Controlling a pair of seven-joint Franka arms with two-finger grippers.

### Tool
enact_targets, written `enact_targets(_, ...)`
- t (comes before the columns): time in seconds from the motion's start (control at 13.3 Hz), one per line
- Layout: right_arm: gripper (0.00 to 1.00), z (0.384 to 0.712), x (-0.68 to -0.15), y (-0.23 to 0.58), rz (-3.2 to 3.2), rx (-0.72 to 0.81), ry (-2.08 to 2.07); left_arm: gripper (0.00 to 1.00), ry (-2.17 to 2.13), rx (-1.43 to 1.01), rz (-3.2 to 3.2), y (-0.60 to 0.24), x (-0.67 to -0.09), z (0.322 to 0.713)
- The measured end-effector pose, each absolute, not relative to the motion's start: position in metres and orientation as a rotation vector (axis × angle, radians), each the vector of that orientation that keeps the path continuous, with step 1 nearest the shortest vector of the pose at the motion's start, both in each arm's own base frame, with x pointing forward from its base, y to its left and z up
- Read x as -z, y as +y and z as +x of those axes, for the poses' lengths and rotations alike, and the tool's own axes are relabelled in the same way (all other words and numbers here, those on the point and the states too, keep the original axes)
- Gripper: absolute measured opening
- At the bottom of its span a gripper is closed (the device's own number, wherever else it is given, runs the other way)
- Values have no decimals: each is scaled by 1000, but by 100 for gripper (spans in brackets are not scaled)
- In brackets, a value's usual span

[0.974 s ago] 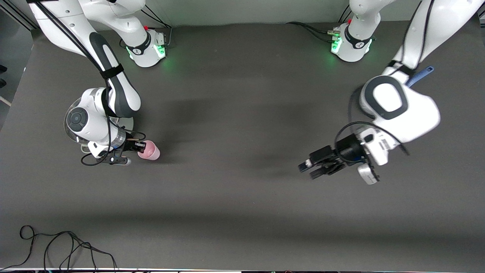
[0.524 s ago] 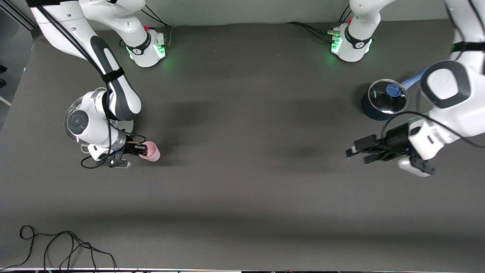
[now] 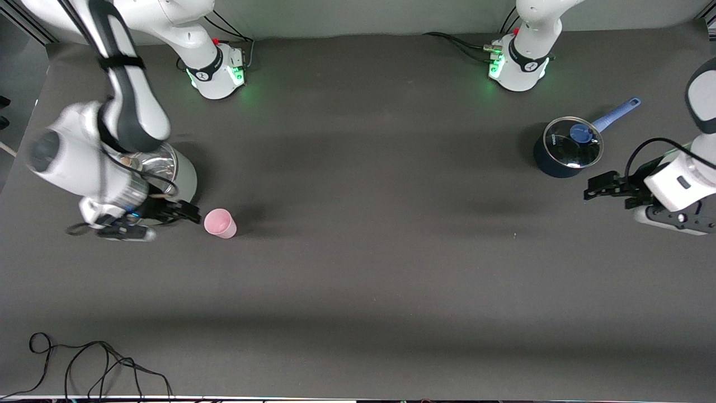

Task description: Transfer pink cup from left to right arm

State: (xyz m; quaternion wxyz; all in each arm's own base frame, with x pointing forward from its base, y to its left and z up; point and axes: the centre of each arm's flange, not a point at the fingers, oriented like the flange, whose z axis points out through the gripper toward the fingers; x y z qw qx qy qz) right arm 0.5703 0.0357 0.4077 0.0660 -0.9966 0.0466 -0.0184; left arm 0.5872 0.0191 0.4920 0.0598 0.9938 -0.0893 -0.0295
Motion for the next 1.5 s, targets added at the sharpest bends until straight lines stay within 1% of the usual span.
enact_targets(0.15, 100, 565, -468, 19, -3056, 29, 99, 100, -178, 125, 3063, 21, -511, 585)
enact_targets(0.3, 100, 555, -524, 14, -3080, -54, 104, 100, -62, 146, 3085, 18, -528, 583)
enact_targets(0.37, 100, 551, -550, 13, -3100, -88, 111, 100, -18, 149, 3091, 13, -535, 581)
enact_targets(0.52, 100, 545, -586, 9, -3135, -109, 126, 100, 33, 126, 3102, -6, -546, 579)
enact_targets(0.75, 100, 544, -595, 4, -3141, -117, 148, 100, 78, 104, 3108, -18, -562, 576)
enact_targets(1.05, 100, 535, -594, -14, -3135, -222, 202, 100, 85, 120, 3113, -17, -565, 575)
enact_targets(1.2, 100, 534, -593, -21, -3132, -243, 223, 100, 85, 125, 3128, -21, -563, 577)
enact_targets(1.5, 100, 534, -591, 0, -3139, -260, 163, 100, 22, 114, 3145, -41, -564, 576)
